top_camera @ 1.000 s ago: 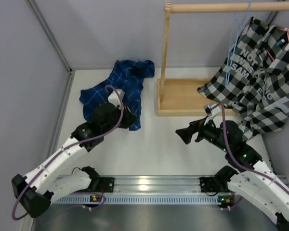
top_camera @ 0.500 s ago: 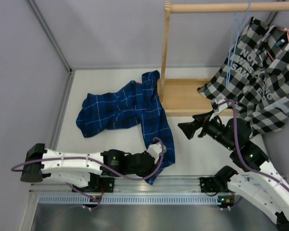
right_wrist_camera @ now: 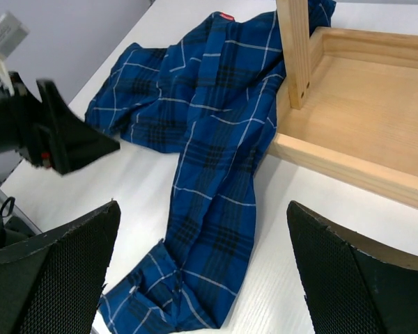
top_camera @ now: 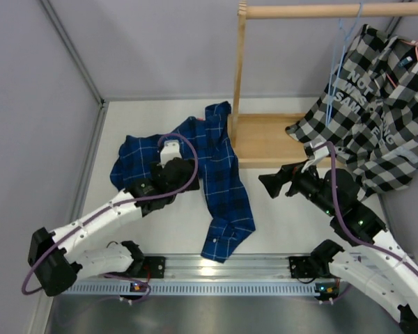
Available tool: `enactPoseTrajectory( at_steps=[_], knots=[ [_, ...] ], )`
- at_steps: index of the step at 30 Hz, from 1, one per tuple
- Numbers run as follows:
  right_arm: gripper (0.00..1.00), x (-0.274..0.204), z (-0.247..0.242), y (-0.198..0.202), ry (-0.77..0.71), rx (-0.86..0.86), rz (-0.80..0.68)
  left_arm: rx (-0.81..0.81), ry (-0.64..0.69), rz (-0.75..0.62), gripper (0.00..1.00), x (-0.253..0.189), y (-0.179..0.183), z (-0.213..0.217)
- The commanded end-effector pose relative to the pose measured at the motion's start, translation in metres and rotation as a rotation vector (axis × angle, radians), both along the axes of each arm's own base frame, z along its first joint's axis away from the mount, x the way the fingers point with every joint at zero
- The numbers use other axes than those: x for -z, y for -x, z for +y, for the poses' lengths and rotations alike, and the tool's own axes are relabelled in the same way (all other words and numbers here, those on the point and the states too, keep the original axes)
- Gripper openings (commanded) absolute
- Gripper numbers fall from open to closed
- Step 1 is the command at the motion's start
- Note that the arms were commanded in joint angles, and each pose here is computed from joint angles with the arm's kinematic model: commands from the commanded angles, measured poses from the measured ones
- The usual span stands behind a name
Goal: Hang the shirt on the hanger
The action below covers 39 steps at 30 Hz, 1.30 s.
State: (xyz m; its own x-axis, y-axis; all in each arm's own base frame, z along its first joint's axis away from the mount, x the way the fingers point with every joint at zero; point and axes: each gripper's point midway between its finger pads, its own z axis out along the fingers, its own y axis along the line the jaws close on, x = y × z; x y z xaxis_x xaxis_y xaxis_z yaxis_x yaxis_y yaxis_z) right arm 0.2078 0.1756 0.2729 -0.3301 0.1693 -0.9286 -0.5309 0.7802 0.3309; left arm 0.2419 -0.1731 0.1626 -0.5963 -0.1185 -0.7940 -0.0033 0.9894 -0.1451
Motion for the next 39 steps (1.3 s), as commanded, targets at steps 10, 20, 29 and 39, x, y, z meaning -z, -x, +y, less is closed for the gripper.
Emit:
enactPoseTrajectory(
  at_steps=[10, 20, 29, 39],
  knots=[
    [0.99, 0.008, -0.001, -0.001, 0.020, -0.003, -0.027, 0.192, 0.212, 0.056, 0.98, -0.018, -0.167, -0.030],
    [0.99, 0.011, 0.002, 0.008, 0.022, -0.054, -0.034, 0.248, 0.116, 0.061, 0.91, 0.012, -0.251, -0.057],
    [1.00, 0.025, 0.008, 0.003, 0.040, -0.058, 0.007, 0.178, 0.142, 0.078, 0.00, 0.012, -0.241, -0.048],
    [0.99, 0.029, 0.012, 0.003, 0.005, -0.064, 0.011, -0.011, 0.328, 0.034, 0.00, -0.003, -0.119, 0.005]
  ],
)
